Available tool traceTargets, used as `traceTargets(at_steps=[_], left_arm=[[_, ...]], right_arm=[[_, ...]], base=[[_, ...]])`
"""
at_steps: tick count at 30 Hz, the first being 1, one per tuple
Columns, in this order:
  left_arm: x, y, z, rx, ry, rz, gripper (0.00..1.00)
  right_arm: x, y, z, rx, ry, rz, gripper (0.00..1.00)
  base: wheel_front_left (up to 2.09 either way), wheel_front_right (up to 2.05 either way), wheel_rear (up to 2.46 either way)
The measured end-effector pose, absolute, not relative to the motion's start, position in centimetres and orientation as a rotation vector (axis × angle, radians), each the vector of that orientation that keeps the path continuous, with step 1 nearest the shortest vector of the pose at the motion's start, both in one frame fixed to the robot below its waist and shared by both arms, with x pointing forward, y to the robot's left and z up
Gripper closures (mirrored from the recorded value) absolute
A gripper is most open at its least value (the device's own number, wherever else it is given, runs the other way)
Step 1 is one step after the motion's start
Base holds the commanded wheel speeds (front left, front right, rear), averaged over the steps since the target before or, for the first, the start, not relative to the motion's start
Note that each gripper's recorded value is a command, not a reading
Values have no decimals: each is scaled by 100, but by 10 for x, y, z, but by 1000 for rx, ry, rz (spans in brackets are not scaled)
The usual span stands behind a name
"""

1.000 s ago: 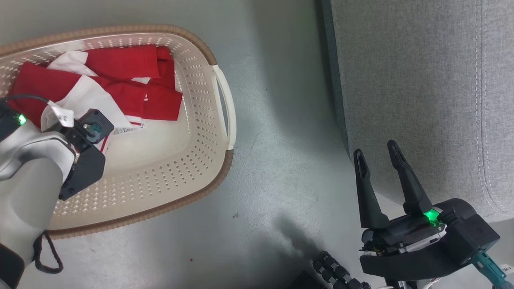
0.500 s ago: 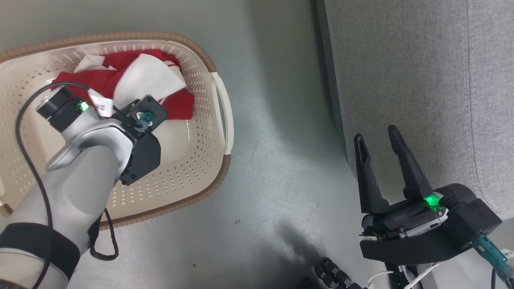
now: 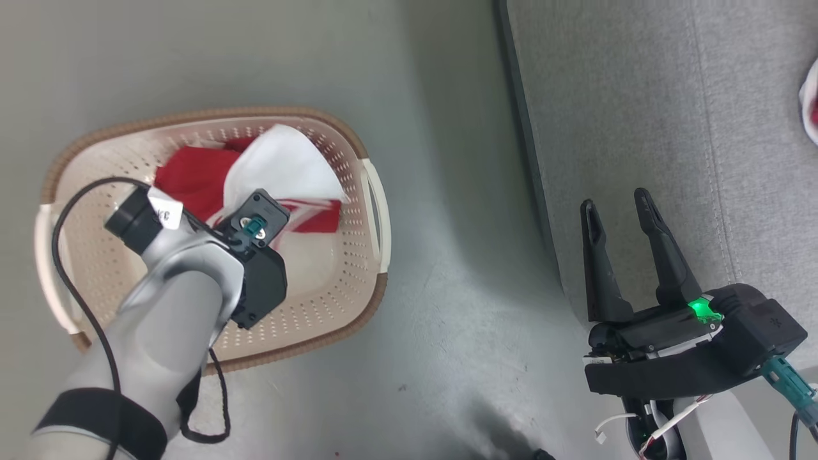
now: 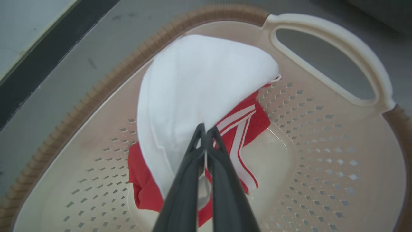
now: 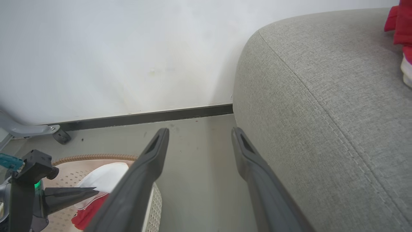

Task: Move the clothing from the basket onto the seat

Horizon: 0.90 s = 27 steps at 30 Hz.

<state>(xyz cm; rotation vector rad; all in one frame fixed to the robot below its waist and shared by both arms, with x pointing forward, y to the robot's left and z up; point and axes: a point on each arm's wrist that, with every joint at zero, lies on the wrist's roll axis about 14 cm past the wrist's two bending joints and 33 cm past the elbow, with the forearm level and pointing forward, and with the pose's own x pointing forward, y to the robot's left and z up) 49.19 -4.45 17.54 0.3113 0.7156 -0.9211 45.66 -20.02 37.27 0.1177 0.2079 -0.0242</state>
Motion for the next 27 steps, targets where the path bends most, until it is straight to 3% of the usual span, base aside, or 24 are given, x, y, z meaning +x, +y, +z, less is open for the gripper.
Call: traceTargets(at_steps=[27], left_arm=[[482,-36,321,-34,514,-707,100]], right_arm=[[451,-191,471,134,-14,55,0]], base=[[0,0,0]])
